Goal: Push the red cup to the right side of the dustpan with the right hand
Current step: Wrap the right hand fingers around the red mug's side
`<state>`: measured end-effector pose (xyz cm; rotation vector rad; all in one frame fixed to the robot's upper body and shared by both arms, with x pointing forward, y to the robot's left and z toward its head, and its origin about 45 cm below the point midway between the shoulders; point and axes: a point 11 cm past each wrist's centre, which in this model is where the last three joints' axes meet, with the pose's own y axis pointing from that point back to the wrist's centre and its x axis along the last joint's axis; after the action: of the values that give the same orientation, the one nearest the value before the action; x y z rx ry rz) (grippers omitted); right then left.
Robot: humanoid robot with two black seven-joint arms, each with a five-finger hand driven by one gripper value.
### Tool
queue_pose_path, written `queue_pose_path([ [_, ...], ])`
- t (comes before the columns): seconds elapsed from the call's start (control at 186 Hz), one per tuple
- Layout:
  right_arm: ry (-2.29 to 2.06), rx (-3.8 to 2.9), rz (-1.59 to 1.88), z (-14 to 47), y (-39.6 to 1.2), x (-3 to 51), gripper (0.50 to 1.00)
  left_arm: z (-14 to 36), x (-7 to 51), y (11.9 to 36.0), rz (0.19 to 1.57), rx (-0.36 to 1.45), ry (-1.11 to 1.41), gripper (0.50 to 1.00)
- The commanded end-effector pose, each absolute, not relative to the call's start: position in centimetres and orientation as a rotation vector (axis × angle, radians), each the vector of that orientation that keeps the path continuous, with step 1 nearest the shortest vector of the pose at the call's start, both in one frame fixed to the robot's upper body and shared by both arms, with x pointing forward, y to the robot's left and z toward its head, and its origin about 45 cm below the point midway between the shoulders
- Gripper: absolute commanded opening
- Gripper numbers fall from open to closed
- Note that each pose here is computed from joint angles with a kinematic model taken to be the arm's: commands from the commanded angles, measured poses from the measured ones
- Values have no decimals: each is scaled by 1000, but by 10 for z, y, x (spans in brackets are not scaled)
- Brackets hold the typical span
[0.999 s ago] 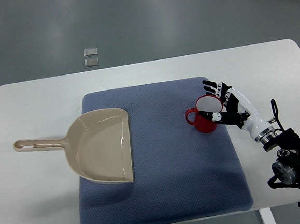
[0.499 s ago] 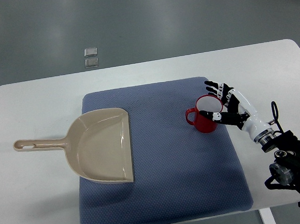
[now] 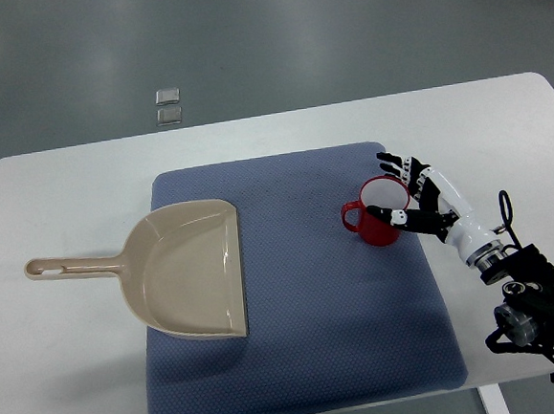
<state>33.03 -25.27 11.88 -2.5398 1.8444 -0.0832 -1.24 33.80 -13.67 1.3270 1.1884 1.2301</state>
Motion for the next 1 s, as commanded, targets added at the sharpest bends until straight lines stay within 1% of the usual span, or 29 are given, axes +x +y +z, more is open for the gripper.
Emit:
queue_pose_path([
  [0.0,1832,-2539,-75,120,-250,330,928,-137,-12,338,1230,1327,1188,1000],
  [0.311,1799,-2522,-75,130,-251,336,928,-137,-12,338,1230,1327,1188,1000],
  [0.993,1746,-2593,-126,126,-244,330,928,-137,-12,338,1230,1327,1188,1000],
])
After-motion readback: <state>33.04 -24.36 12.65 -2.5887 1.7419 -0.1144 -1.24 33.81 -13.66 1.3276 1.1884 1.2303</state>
